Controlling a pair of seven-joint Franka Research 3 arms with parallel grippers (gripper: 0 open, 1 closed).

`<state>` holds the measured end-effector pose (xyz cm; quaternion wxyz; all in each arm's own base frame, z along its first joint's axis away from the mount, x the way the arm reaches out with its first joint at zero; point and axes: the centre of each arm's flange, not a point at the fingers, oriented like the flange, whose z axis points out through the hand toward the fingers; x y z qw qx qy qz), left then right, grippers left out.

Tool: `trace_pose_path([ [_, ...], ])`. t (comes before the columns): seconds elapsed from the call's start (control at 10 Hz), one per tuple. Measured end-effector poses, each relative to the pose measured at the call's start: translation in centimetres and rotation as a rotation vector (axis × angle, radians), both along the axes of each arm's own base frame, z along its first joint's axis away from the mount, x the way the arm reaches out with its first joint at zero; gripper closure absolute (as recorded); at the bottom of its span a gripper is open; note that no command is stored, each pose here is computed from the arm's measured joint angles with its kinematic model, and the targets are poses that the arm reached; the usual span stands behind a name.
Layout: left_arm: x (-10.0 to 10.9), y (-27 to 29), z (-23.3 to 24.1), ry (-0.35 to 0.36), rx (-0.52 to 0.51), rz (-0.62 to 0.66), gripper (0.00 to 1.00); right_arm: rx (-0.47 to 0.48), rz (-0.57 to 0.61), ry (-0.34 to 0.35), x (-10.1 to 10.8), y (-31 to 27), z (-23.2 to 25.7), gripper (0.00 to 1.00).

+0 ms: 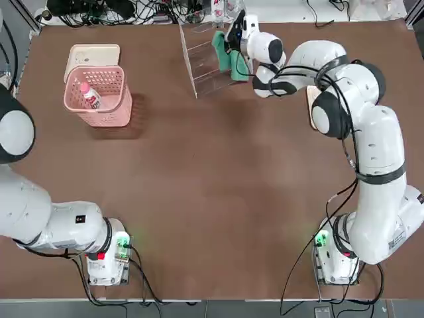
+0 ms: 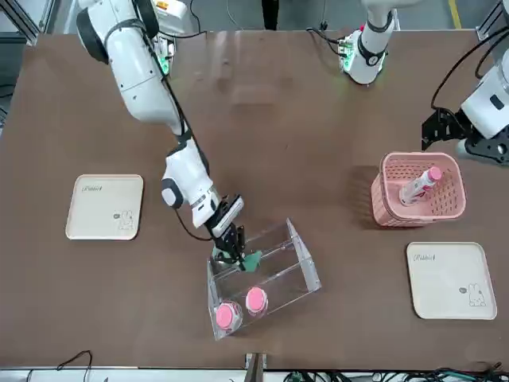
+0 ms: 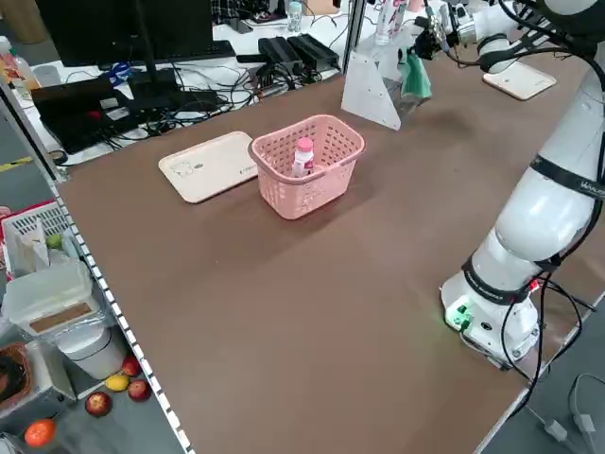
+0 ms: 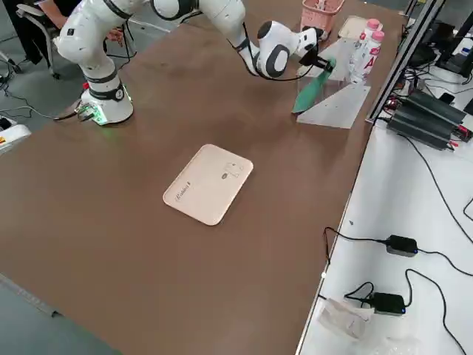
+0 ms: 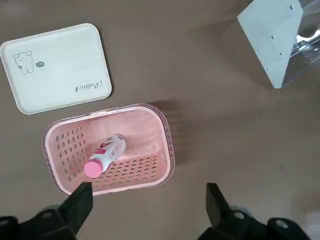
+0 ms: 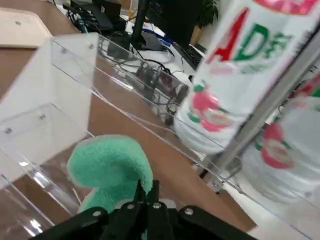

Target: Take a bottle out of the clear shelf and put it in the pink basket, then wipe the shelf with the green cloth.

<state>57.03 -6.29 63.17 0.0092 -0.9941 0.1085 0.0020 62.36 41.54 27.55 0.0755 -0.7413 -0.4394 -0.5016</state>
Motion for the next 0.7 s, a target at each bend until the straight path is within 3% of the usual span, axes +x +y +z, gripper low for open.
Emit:
trace_pose_path([
  [0.7,0.2,0.9,-0.1,0.001,0.0,0.017,0.0,0.099,-0.047,0.077,-2.1,5.7,0.3,0.97],
])
